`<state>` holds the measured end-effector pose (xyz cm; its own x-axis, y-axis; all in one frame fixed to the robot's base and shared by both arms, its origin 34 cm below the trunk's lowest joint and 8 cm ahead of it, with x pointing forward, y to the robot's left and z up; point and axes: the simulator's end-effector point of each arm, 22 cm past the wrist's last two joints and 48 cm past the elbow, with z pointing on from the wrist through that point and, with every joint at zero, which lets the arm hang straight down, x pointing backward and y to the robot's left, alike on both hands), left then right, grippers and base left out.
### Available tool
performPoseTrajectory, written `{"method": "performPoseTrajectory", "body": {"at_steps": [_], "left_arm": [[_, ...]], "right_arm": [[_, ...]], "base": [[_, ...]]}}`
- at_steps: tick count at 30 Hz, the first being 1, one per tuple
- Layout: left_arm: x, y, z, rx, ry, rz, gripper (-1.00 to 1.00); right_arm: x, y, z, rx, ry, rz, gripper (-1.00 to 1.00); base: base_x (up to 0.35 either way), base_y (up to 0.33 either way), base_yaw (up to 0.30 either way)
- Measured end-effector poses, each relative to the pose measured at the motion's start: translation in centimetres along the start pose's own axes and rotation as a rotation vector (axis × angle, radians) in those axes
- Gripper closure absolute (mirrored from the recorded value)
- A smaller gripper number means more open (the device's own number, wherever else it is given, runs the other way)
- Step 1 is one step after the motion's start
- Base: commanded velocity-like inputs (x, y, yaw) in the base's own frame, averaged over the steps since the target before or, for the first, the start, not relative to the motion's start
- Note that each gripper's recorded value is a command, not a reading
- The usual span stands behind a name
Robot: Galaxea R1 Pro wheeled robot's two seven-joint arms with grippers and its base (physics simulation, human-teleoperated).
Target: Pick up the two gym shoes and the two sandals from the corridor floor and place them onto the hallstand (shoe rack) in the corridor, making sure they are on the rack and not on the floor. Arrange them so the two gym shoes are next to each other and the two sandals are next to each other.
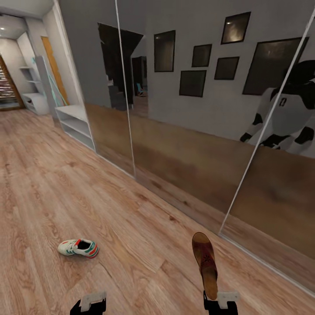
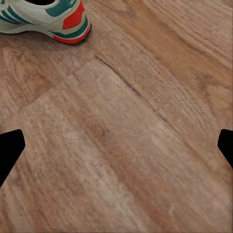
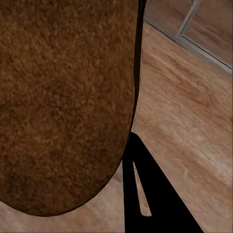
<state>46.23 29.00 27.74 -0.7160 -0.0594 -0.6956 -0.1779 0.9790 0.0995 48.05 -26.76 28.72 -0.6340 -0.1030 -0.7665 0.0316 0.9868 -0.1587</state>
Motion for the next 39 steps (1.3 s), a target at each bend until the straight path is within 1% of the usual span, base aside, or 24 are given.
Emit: {"method": "performPoseTrajectory", "body": {"at_steps": [24, 32, 39], "left_arm": [[0.0, 0.0, 0.0, 0.0, 0.0, 0.0, -1.0], [0.01, 0.0, 0.01, 0.0, 0.0, 0.0, -1.0], [0.02, 0.04, 0.02, -0.001, 0.001, -0.001, -1.0]], "right_arm": [[0.06, -0.01, -0.01, 0.0, 0.001, 0.0, 1.0], [0.09, -0.01, 0.0, 0.0, 0.002, -0.001, 1.0], [0.09, 0.01, -0.01, 0.0, 0.002, -0.001, 1.0]], "base": [[0.23, -0.185, 0.284], [0.072, -0.2, 0.284], [0.002, -0.025, 0.284]]}}
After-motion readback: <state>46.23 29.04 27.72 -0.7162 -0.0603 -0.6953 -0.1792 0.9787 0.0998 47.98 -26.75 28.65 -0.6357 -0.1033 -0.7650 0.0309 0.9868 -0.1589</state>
